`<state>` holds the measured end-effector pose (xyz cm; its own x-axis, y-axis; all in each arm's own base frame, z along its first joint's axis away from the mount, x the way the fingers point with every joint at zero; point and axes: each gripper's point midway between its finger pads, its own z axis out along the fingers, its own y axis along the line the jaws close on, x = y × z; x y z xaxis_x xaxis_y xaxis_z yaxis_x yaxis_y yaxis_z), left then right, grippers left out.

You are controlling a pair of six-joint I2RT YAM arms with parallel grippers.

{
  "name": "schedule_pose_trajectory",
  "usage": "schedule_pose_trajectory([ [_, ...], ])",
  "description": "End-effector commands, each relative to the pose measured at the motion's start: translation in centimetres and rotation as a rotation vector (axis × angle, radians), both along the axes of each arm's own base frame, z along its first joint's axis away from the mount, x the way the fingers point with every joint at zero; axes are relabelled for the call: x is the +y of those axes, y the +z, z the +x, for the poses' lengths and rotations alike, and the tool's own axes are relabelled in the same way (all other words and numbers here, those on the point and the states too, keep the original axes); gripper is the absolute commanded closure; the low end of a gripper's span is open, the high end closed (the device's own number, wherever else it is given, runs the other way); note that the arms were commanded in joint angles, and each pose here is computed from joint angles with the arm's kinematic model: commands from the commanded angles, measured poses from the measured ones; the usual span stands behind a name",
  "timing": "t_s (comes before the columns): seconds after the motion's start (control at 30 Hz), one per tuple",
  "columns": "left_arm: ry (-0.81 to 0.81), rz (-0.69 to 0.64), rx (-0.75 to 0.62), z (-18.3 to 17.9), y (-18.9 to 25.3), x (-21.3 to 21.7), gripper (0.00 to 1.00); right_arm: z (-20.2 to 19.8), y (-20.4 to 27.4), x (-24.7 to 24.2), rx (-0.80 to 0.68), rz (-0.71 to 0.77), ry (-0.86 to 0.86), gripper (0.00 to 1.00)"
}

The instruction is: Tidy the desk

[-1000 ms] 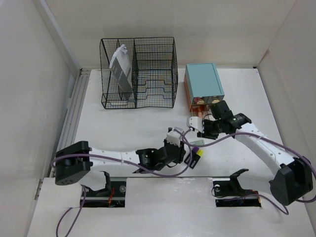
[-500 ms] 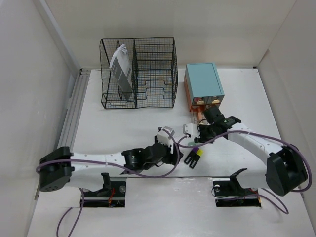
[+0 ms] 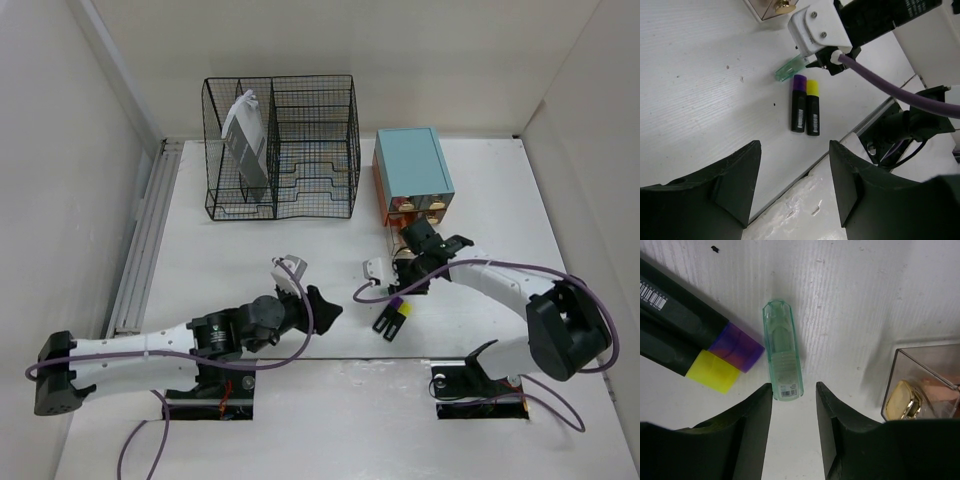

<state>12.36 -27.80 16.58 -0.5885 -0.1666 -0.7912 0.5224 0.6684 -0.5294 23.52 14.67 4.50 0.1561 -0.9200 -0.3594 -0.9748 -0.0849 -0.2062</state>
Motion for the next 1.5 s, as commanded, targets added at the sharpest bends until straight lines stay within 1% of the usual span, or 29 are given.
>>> schedule_pose_trajectory([
  [0.0, 0.033, -0.006, -0.004, 0.1, 0.2, 1.5, 0.47, -0.4, -0.3, 0.5, 0.016, -0.006, 0.04, 0.54],
  [0.17, 0.036, -0.029, -0.002, -0.1, 0.8, 1.9, 0.47, -0.3, -1.3, 0.7, 0.039, -0.03, 0.047, 0.54],
  [0.2, 0.039, -0.018, 0.009, -0.1, 0.2, 2.1, 0.47, -0.2, -1.3, 0.5, 0.034, -0.039, 0.043, 0.54],
  [0.37, 0.039, -0.018, 0.009, -0.1, 0.2, 2.1, 0.47, -0.6, -2.1, 0.7, 0.058, -0.062, 0.05, 0.54],
  [0.43, 0.039, -0.026, 0.007, -0.2, 0.4, 2.1, 0.47, -0.4, -2.3, 0.5, 0.055, -0.071, 0.038, 0.57],
  [0.57, 0.039, -0.026, 0.007, -0.2, 0.4, 2.1, 0.47, -0.2, -2.2, 0.7, 0.058, -0.069, 0.028, 0.84],
  [0.63, 0.03, -0.027, 0.01, -0.3, 0.4, 2.0, 0.47, 0.1, -1.7, 0.9, 0.043, -0.056, 0.018, 0.88],
  [0.77, 0.022, -0.028, 0.013, -0.4, 0.2, 2.0, 0.47, 1.5, 1.1, 2.2, -0.017, 0.019, -0.033, 0.88],
  [0.97, 0.017, -0.049, 0.028, -0.6, 0.2, 1.7, 0.47, 5.1, 7.3, 4.1, -0.182, 0.14, -0.117, 0.88],
  [1.03, 0.008, -0.048, 0.031, -0.8, -0.1, 1.6, 0.47, 5.7, 9.0, 4.3, -0.219, 0.175, -0.151, 0.88],
  [1.13, 0.011, -0.036, 0.043, -0.8, -0.8, 1.7, 0.47, 7.8, 11.2, 3.8, -0.299, 0.215, -0.24, 0.88],
  [1.23, 0.011, -0.036, 0.043, -0.8, -0.8, 1.5, 0.47, 9.5, 11.3, 2.6, -0.35, 0.189, -0.344, 0.88],
  [1.3, 0.011, -0.037, 0.042, -0.7, -0.8, 1.4, 0.47, 10.6, 10.7, 1.7, -0.381, 0.146, -0.406, 0.88],
  [1.37, 0.012, -0.03, 0.044, -0.7, -1.3, 1.3, 0.47, 11.9, 11.6, 1.3, -0.425, 0.166, -0.48, 0.88],
  [1.4, 0.003, -0.031, 0.047, -0.8, -1.3, 1.3, 0.47, 12.4, 11.4, 0.8, -0.443, 0.147, -0.512, 0.88],
  [1.47, 0.003, -0.032, 0.047, -0.8, -1.5, 1.3, 0.47, 13.3, 11.3, 0.3, -0.445, 0.145, -0.555, 0.88],
])
